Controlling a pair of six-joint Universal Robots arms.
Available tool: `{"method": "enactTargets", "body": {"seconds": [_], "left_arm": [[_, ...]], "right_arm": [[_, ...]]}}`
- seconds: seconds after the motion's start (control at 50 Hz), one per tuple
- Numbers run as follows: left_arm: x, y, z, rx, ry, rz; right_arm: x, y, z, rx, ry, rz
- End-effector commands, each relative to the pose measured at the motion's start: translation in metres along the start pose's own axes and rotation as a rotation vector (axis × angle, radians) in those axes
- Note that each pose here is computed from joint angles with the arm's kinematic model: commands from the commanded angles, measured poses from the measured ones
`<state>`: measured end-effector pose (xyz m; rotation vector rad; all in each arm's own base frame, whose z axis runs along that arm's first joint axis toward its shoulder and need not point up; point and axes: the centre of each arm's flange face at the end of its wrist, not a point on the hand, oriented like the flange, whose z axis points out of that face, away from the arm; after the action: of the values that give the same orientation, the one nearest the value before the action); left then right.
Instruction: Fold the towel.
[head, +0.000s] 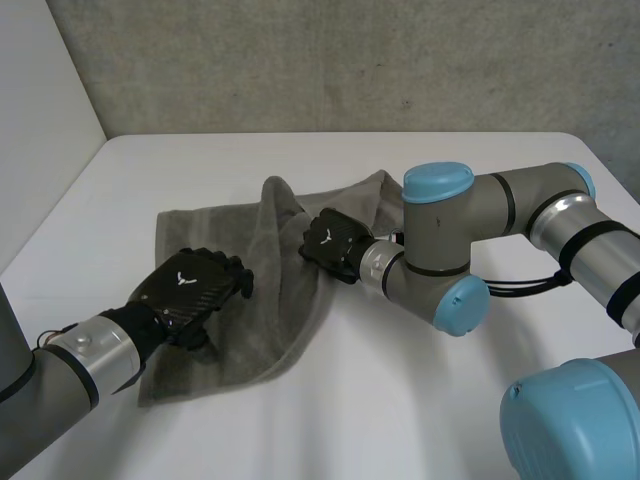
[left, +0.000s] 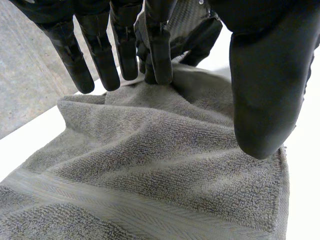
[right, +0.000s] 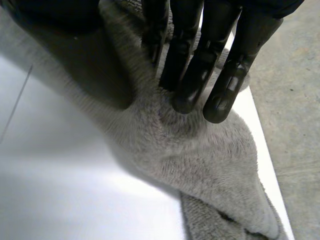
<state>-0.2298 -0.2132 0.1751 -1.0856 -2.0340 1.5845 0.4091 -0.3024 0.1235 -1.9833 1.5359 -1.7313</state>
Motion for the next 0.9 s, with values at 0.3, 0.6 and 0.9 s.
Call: {"method": "enactTargets", "body": {"seconds": [0.3,0.6,0.9], "left_arm": [[0.018,0.011,-0.003,-0.035,0.043,-0.184],[0.02,0.026,0.012,-0.089,0.043,-0.393],[0.015,0.036,0.023,-0.106,-0.044,-0.442]], "right_arm": [[0.042,-0.051,-0.042,-0.005,0.238,0.368],[0.032,-0.056,-0.074,-0.078,0.27,0.502],[0.03,-0.06,-0.099,-0.051,0.279,0.6]]}}
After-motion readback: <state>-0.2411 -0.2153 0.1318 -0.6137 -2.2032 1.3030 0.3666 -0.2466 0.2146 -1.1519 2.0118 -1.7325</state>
